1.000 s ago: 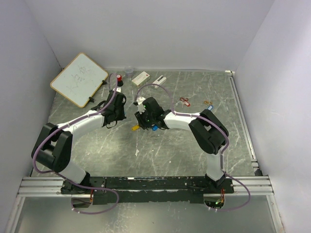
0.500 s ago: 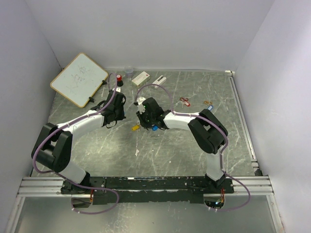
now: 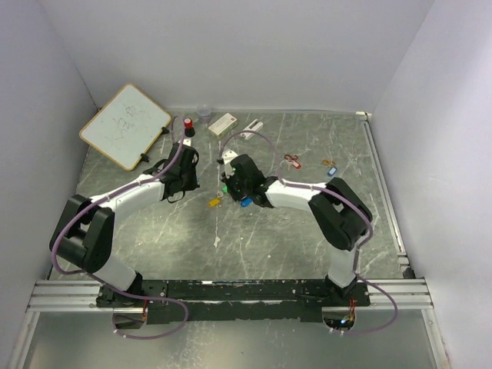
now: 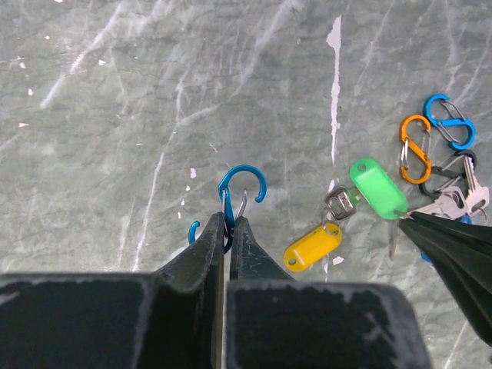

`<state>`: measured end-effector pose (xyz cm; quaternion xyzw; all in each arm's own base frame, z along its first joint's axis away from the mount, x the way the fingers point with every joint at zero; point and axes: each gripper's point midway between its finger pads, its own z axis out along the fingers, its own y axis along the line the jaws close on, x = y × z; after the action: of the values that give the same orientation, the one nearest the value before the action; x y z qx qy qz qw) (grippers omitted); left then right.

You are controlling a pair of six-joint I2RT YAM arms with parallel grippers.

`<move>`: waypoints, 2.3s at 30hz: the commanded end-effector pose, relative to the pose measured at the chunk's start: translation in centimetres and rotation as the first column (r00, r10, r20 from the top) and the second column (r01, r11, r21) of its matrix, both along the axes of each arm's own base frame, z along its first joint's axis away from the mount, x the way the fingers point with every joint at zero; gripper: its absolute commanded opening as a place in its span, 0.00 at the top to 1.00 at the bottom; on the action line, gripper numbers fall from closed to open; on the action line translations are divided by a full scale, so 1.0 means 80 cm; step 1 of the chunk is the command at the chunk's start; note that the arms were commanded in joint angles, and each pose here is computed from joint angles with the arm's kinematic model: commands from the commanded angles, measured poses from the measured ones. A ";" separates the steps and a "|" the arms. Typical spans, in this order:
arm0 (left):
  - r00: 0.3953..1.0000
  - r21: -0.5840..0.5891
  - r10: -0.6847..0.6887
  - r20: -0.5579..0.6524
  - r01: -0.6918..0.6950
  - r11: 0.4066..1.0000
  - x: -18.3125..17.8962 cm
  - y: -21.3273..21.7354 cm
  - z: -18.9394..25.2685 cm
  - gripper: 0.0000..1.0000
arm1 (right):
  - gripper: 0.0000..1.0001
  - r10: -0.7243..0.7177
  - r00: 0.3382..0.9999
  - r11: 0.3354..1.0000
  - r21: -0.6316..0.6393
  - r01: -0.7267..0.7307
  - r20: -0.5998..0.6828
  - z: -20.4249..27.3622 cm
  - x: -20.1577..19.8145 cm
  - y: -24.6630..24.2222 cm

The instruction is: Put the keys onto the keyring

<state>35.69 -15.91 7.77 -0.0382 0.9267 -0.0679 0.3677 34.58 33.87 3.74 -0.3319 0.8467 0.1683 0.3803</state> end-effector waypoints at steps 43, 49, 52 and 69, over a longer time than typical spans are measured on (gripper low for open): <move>0.896 -0.196 -0.418 0.154 0.442 0.875 -0.006 -0.188 0.104 0.93 | 1.00 0.189 0.918 0.823 0.453 -0.341 0.347 0.156 -0.023 -0.074; 0.895 -0.197 -0.421 0.148 0.444 0.874 -0.012 -0.192 0.103 0.93 | 1.00 0.156 0.928 0.840 0.449 -0.305 0.339 0.156 -0.014 -0.077; 0.895 -0.199 -0.420 0.150 0.443 0.874 -0.014 -0.193 0.104 0.93 | 1.00 0.143 0.936 0.847 0.450 -0.284 0.322 0.153 -0.010 -0.078; 0.889 -0.197 -0.432 0.152 0.456 0.868 -0.020 -0.202 0.108 0.93 | 1.00 0.126 0.950 0.844 0.473 -0.255 0.287 0.149 -0.003 -0.074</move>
<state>33.76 -31.16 14.64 0.1381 0.8854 -0.2463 0.3692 33.55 27.86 15.11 -0.3290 0.6842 0.3783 0.5297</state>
